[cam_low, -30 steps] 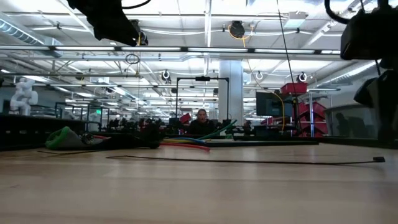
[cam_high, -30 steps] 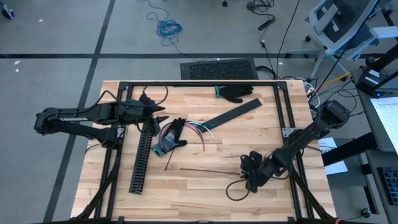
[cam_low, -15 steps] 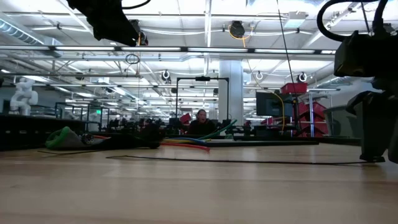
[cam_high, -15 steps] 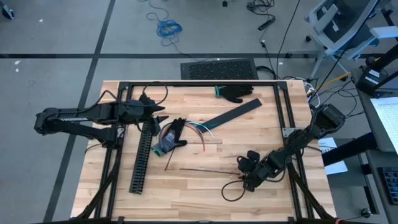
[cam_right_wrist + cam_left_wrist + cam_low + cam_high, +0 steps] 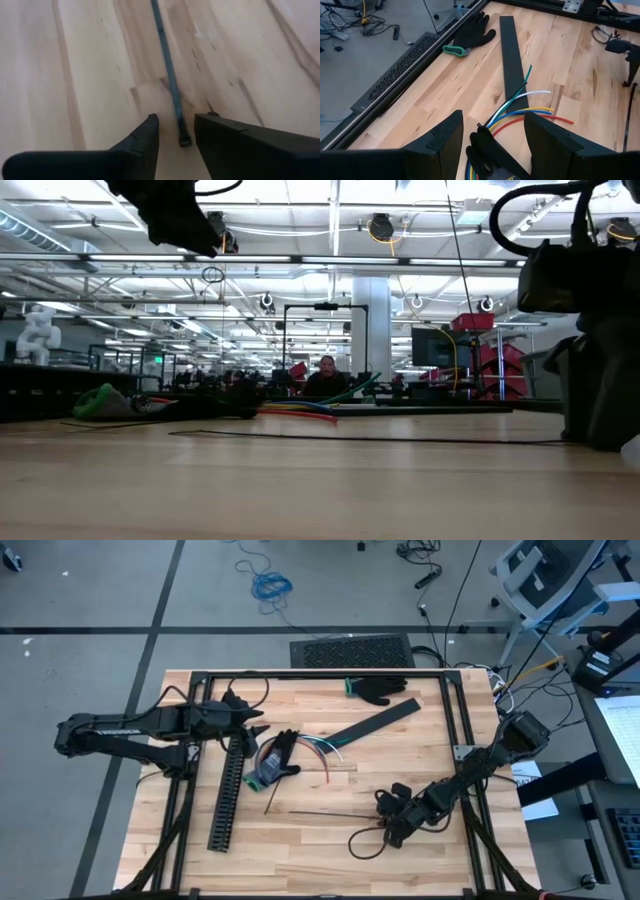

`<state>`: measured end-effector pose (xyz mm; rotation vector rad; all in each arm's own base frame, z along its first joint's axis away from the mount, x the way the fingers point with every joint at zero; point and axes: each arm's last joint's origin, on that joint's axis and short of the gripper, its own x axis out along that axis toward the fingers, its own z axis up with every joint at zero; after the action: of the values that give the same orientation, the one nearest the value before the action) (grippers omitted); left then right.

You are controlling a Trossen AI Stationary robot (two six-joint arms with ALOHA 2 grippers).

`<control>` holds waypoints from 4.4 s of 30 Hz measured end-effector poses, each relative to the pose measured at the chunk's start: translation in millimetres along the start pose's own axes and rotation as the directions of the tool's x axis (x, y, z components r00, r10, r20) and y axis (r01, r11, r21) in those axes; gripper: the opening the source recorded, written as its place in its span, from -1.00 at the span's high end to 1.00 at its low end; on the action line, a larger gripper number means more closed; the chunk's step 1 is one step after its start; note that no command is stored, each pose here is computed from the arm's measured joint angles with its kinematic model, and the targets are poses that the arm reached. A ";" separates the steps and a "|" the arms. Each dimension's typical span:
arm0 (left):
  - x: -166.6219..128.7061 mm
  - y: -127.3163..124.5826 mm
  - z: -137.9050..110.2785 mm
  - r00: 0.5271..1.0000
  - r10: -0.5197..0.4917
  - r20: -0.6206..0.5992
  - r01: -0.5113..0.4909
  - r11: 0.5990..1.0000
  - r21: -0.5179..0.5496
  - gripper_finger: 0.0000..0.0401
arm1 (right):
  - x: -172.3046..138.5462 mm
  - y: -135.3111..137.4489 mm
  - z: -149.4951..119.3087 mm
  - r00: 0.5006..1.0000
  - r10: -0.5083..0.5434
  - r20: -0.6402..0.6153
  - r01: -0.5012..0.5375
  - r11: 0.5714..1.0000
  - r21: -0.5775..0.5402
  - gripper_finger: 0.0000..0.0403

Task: Ziptie cables
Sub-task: Wrap the cable wires with the black zip tie

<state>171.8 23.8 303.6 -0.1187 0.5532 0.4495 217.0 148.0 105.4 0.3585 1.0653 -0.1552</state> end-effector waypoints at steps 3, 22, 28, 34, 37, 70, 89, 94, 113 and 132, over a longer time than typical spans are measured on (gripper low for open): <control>0.0 0.0 -0.2 1.000 0.000 -0.002 0.000 1.000 0.001 -0.02 | 0.2 -0.2 -1.2 1.000 -0.005 -0.006 0.005 1.000 0.001 0.47; 0.0 0.0 -0.4 1.000 0.000 -0.003 0.000 1.000 0.001 -0.02 | -1.9 1.0 -3.1 0.998 0.030 -0.050 -0.030 1.000 0.001 0.46; 0.0 0.2 -1.3 1.000 0.002 -0.013 -0.002 1.000 0.004 -0.02 | -2.5 1.7 -3.7 0.994 0.058 -0.088 -0.066 0.994 -0.092 0.30; 0.0 0.3 -1.9 1.000 0.004 -0.019 -0.004 1.000 0.004 -0.02 | -2.6 1.3 -4.2 0.994 0.056 -0.096 -0.067 0.991 -0.112 0.38; 0.0 0.4 -1.9 1.000 0.004 -0.019 -0.004 1.000 0.004 -0.02 | -2.8 1.0 -4.9 0.993 0.051 -0.103 -0.063 0.992 -0.111 0.50; 0.0 0.3 -1.5 1.000 0.003 -0.015 -0.003 1.000 0.005 -0.02 | -46.4 -10.2 18.9 0.993 0.035 0.113 -0.052 0.987 0.152 1.00; 0.0 0.3 -1.8 1.000 0.003 -0.017 -0.003 1.000 0.004 -0.02 | -43.8 -11.1 25.4 0.993 0.094 0.073 -0.095 0.995 0.006 0.53; 0.0 0.3 -1.6 1.000 0.003 -0.016 -0.003 1.000 0.001 -0.02 | -30.3 -12.0 20.7 0.998 0.052 0.032 -0.049 0.995 -0.091 0.16; 0.0 1.2 -1.6 0.999 0.032 -0.011 -0.032 0.999 0.001 -0.02 | -17.3 -13.3 19.3 1.000 0.021 0.013 -0.018 0.983 -0.184 0.28; 0.1 1.2 -1.7 0.999 0.033 -0.012 -0.033 0.999 0.002 -0.02 | 6.5 -8.7 14.7 1.000 0.027 -0.012 -0.029 0.983 -0.179 0.54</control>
<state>170.5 24.5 302.1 -0.1103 0.5684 0.4807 229.7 134.9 104.2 0.2119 1.0747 -0.0318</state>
